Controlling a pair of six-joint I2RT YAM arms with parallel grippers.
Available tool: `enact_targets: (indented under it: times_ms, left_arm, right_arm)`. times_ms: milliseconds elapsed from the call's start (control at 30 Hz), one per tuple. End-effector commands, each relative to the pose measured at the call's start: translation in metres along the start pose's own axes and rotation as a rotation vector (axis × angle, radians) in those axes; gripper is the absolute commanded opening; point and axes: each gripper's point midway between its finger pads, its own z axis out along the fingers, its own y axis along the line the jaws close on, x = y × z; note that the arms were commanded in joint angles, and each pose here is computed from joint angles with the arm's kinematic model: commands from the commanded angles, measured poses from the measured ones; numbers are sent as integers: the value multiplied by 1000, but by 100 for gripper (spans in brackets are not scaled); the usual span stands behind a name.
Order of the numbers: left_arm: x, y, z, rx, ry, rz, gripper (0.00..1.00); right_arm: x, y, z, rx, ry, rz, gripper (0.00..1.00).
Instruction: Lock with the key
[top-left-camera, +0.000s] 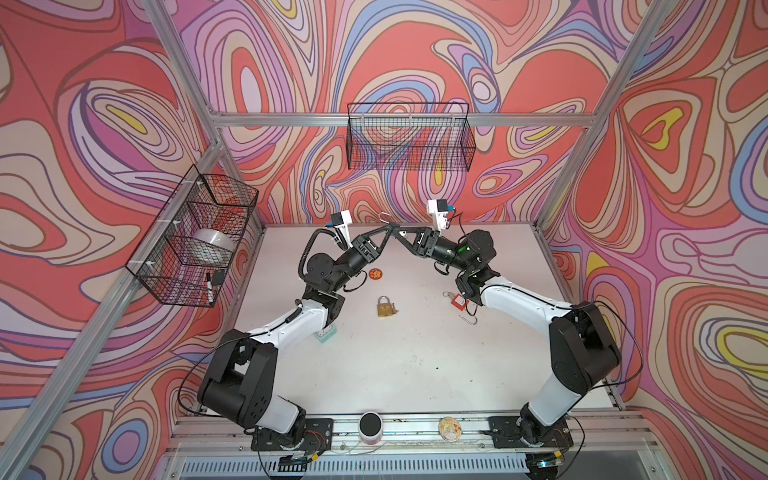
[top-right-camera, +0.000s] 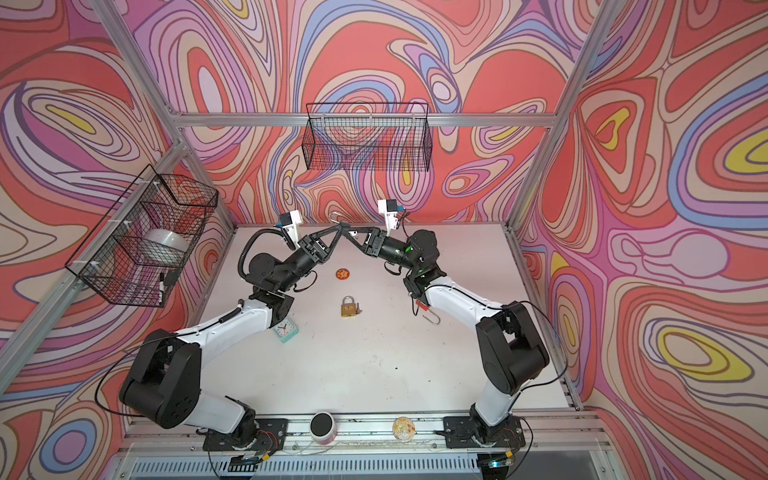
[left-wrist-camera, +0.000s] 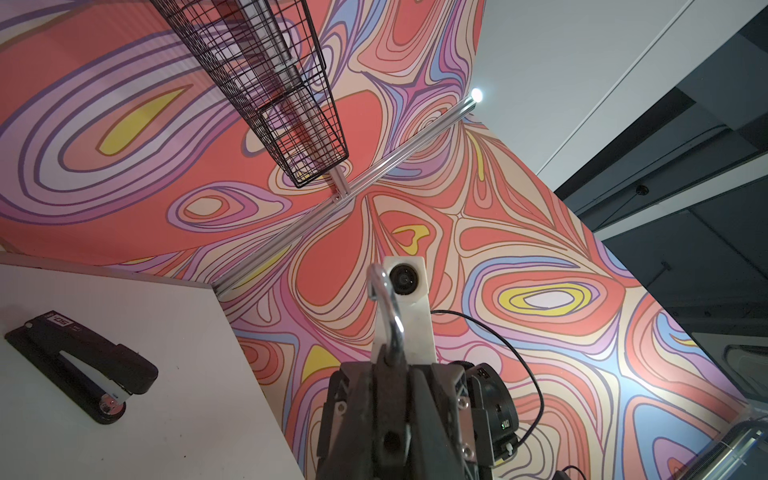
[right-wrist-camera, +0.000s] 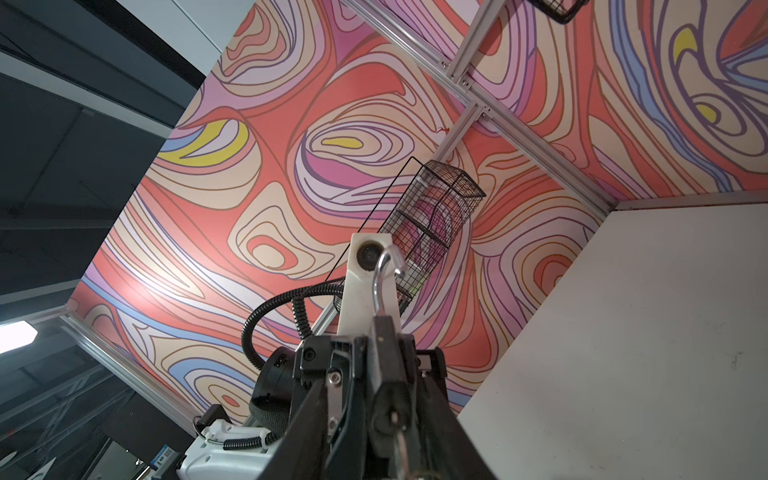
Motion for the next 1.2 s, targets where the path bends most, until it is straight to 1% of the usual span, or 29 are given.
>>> enact_targets:
  times_ms: [0,100,200,367,433,467,500,667,700,800,900,967,1100,1167]
  left_arm:
    - [-7,-36,-4,106,-29,58,0]
    - [-7,-35,-4,106,-29,55,0]
    - [-7,-35,-3,108,-24,56,0]
    - [-1,-32,-4,96,7,66,0]
    - [1,-30,-5,84,14,71,0]
    - [2,-28,-5,76,18,74,0]
    - [4,-25,-5,61,25,71,4]
    - [5,-21,-7,31,30,77,37]
    - [5,-20,-7,28,31,80,40]
    - [4,-20,-7,28,30,85,46]
    - [5,-19,-6,19,52,81,49]
    - [6,-16,-7,7,77,80,49]
    - [0,-9,-18,-32,82,101,50]
    - [-3,-8,-22,-54,90,117,50]
  right_arm:
    - [-8,1,1,-18,-21,-13,34]
    - [-7,2,3,-29,-9,-7,26]
    - [-6,-1,4,-27,-4,4,23]
    - [-4,-1,5,-38,3,13,14]
    - [-5,2,5,-43,1,15,8]
    - [-6,2,5,-43,-1,15,3]
    - [-6,2,5,-43,0,20,0]
    - [-7,4,4,-38,-4,19,0]
    - [-7,5,3,-38,-3,21,0]
    - [-7,7,1,-29,-8,7,0]
    - [-7,8,-5,-16,-13,-3,0]
    - [-8,8,-11,-4,-19,-4,0]
    - [-10,7,-27,46,-25,-20,0]
    - [-7,1,-34,104,-12,-29,0]
